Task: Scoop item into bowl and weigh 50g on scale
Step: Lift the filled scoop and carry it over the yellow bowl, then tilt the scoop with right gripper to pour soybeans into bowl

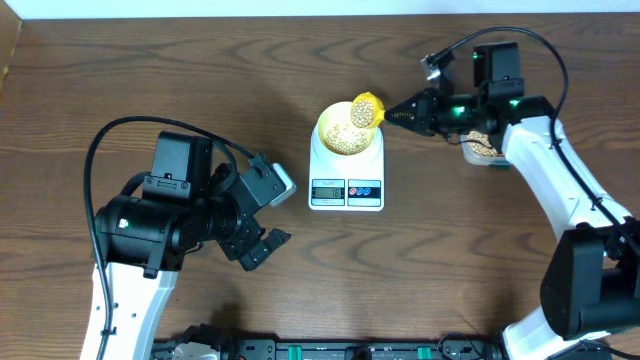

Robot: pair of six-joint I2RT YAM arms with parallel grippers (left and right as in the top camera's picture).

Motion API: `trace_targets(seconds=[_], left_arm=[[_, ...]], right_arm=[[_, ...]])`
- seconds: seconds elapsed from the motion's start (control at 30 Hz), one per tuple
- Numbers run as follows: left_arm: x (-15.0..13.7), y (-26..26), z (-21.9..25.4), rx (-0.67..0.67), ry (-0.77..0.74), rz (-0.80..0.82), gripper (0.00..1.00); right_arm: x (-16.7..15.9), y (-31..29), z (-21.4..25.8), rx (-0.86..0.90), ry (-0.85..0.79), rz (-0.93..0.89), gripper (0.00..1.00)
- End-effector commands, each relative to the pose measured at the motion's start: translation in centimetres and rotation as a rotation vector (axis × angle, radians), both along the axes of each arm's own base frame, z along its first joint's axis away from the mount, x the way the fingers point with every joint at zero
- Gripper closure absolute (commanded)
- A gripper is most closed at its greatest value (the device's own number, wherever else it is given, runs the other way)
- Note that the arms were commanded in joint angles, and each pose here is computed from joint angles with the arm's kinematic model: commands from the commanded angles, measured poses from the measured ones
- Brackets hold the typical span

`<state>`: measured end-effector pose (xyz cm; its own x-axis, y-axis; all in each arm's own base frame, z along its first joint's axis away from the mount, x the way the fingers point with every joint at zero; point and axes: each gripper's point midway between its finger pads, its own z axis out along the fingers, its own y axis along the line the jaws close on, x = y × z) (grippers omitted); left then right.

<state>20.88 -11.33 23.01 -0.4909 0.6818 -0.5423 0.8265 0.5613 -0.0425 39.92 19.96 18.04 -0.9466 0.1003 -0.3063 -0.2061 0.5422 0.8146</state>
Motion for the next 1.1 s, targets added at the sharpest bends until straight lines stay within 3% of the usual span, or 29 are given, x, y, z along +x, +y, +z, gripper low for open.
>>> trace_targets(seconds=[0.0, 0.47, 1.07], left_arm=[[0.1, 0.0, 0.7, -0.001, -0.03, -0.011, 0.01], [0.1, 0.0, 0.7, -0.001, -0.03, -0.011, 0.01], [0.1, 0.0, 0.7, -0.001, -0.03, -0.011, 0.01]], right_arm=[[0.0, 0.7, 0.3, -0.054, -0.07, 0.016, 0.99], [0.5, 0.8, 1.0, -0.253, -0.239, -0.021, 0.98], [-1.1, 2.1, 0.1, -0.516, -0.415, 0.091, 0.99]])
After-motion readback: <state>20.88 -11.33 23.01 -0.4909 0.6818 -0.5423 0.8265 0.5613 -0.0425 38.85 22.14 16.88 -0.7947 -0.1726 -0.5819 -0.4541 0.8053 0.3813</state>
